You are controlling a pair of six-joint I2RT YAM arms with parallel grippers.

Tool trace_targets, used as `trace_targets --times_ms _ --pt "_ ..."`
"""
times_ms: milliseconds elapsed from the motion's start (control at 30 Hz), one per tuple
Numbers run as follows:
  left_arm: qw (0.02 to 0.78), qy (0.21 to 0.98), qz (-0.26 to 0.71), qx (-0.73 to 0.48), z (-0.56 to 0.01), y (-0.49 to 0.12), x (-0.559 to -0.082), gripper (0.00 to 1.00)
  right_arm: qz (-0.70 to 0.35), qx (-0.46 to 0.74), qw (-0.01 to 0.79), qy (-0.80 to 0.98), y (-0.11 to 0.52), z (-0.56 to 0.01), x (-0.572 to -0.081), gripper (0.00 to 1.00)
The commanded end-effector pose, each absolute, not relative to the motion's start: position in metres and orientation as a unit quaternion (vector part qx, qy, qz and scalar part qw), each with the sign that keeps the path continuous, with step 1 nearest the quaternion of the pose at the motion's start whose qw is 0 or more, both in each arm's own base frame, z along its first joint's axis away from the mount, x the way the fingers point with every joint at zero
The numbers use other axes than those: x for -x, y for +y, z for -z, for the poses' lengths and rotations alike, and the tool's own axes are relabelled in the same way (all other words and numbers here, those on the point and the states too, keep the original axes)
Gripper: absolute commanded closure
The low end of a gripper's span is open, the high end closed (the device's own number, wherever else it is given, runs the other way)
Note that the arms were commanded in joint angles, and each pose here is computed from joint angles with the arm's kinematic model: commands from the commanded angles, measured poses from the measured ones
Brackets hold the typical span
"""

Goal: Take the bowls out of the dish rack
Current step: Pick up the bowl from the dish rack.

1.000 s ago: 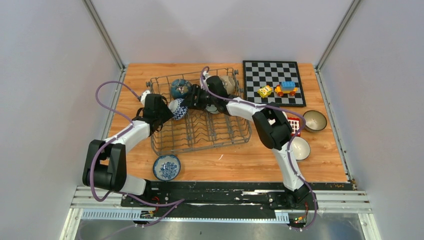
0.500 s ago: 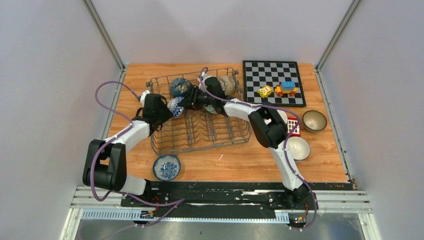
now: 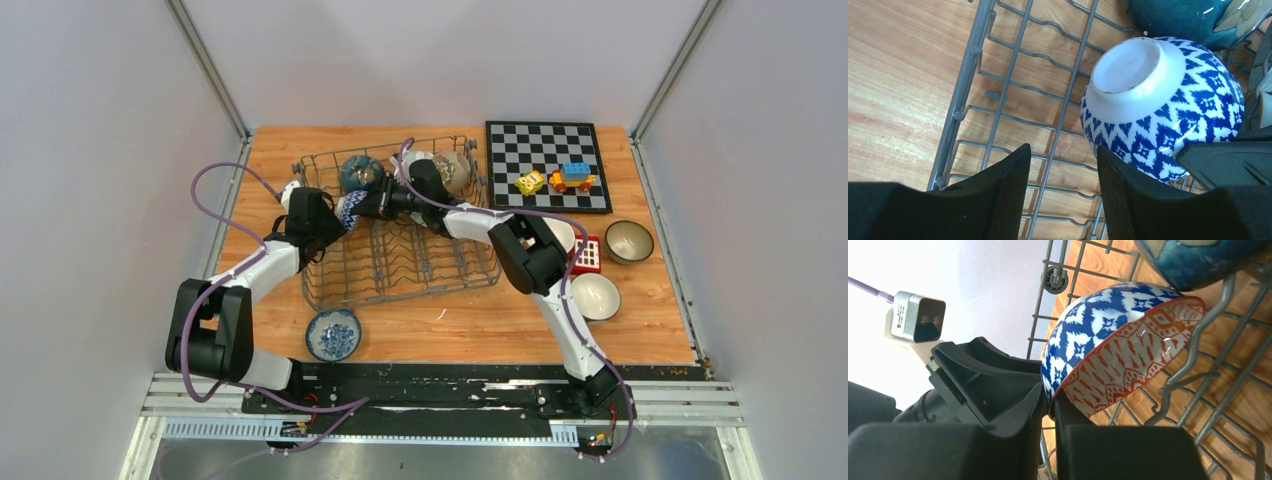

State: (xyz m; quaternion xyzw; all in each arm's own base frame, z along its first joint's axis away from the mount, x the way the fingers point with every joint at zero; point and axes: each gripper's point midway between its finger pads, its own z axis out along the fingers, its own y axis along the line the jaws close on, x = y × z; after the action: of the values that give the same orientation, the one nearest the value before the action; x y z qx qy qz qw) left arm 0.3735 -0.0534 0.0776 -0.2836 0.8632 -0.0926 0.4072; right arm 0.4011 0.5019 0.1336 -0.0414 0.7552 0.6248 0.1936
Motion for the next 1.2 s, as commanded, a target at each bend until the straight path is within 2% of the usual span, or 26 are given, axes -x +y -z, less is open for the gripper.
trace_targets --times_ms 0,67,400,867,1067,1167 --pt "0.418 0.857 0.095 0.286 -0.084 -0.052 -0.375 0.46 -0.647 0.062 0.191 0.736 0.514 -0.139 -0.394 0.92" --pt "0.419 0.857 0.092 0.285 -0.087 -0.051 -0.373 0.46 -0.653 0.066 0.191 0.73 0.516 -0.142 -0.393 1.0" --pt "0.456 0.836 0.074 0.296 -0.135 -0.035 -0.359 0.45 -0.706 0.107 0.195 0.672 0.53 -0.181 -0.385 1.0" --pt "0.542 0.762 0.065 0.348 -0.231 -0.004 -0.321 0.35 -0.743 0.169 0.191 0.619 0.552 -0.237 -0.347 1.0" --pt "0.572 0.729 0.089 0.366 -0.28 0.0 -0.308 0.24 -0.733 0.2 0.215 0.614 0.534 -0.27 -0.335 1.0" --pt "0.586 0.718 0.096 0.363 -0.305 0.001 -0.301 0.22 -0.717 0.218 0.234 0.62 0.518 -0.282 -0.324 1.0"
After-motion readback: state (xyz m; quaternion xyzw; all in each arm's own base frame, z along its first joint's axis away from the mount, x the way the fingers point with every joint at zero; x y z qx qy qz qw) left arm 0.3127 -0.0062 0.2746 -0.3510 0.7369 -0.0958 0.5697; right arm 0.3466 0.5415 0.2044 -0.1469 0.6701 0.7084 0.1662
